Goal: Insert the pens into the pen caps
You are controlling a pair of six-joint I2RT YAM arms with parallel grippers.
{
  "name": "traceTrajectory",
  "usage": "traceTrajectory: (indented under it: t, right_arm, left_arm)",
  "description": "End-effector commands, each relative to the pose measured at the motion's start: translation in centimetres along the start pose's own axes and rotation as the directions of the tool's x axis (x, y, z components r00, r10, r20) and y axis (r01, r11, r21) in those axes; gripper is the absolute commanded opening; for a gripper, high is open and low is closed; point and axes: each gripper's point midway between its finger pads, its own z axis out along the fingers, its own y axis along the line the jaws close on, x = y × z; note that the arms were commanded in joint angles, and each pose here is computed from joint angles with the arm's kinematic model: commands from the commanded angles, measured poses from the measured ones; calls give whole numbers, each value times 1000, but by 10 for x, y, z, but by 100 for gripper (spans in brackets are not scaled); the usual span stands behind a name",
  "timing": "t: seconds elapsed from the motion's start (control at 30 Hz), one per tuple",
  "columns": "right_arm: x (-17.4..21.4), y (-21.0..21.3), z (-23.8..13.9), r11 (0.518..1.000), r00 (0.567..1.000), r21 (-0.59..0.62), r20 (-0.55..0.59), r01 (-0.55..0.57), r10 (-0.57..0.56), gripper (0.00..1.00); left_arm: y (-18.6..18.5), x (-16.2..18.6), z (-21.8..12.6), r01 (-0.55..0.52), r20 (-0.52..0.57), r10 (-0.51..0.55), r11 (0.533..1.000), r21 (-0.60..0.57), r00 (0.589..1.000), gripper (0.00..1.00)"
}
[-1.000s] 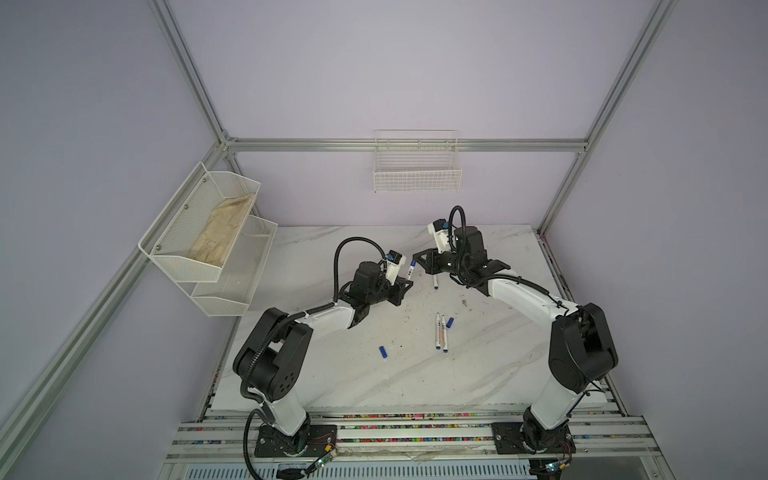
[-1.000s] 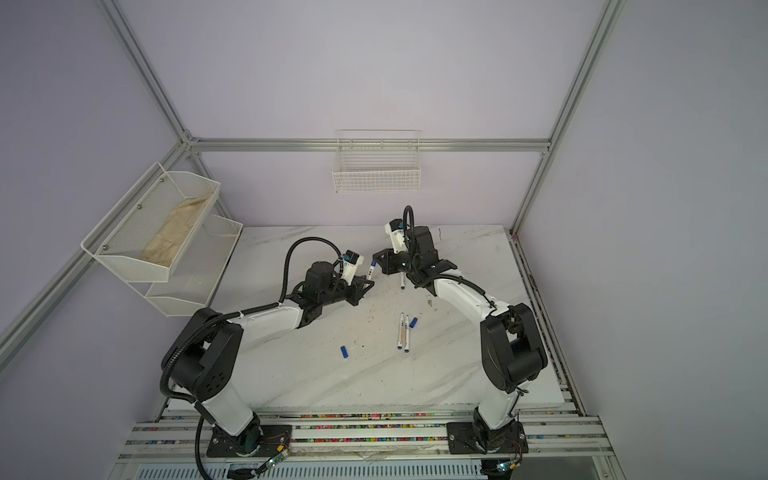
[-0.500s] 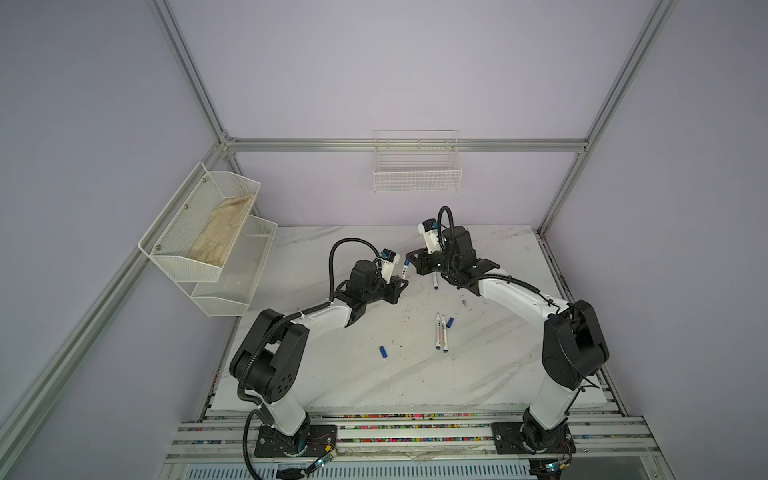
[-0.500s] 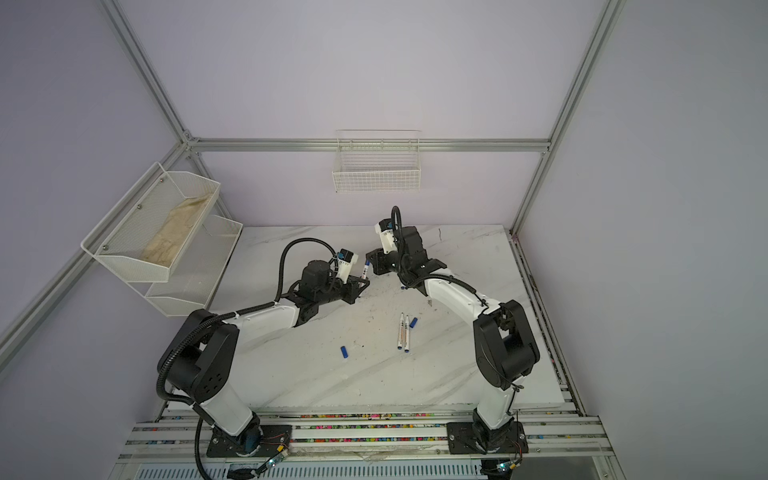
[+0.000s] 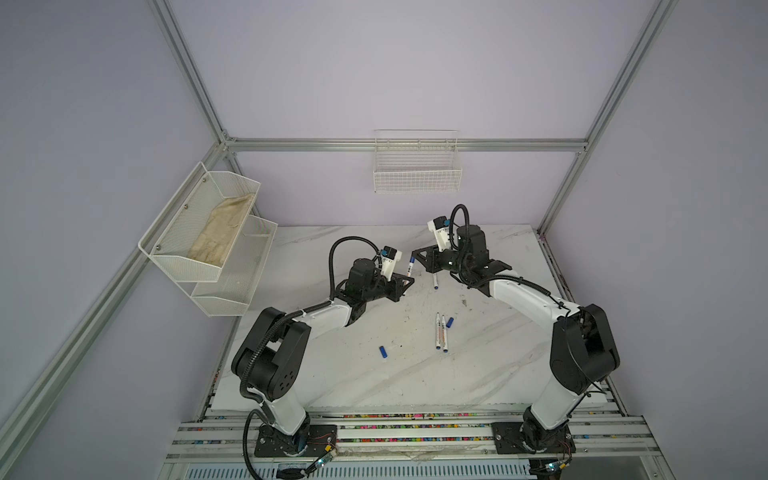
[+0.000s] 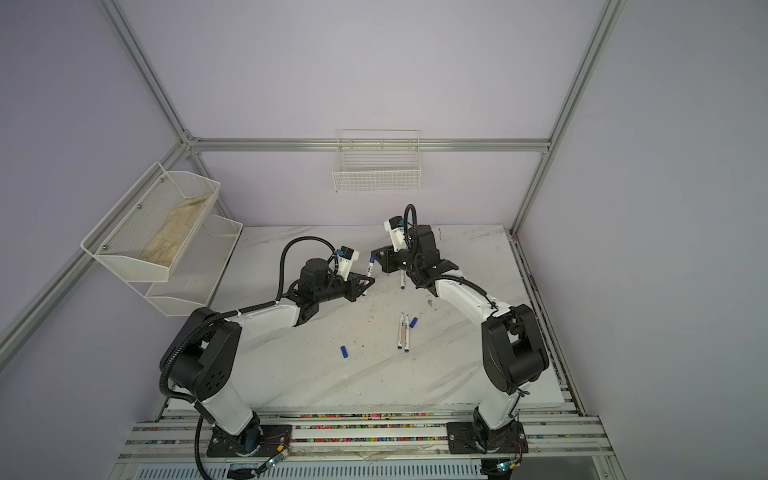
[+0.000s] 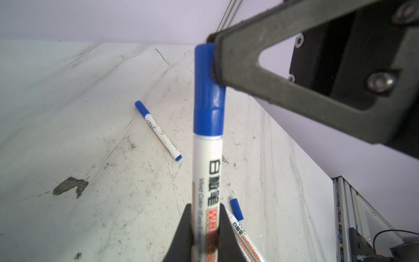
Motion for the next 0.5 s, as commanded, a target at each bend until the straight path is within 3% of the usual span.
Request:
traceTrajectory:
  t: [0.0, 0.2, 0.47]
  right_arm:
    - [133, -2, -6, 973, 877, 29, -427, -231, 221, 0]
    - [112, -1, -8, 978, 907, 36, -368, -207, 205, 0]
    - [78, -4, -15, 980, 943, 56, -266, -190, 198, 6]
  left_arm:
    - [-45, -151, -66, -234, 501, 257, 966, -109, 826, 0]
    - [-73, -75, -36, -356, 365, 362, 931, -86, 858, 0]
    - [-77, -20, -16, -283, 272, 277, 959, -21, 921, 0]
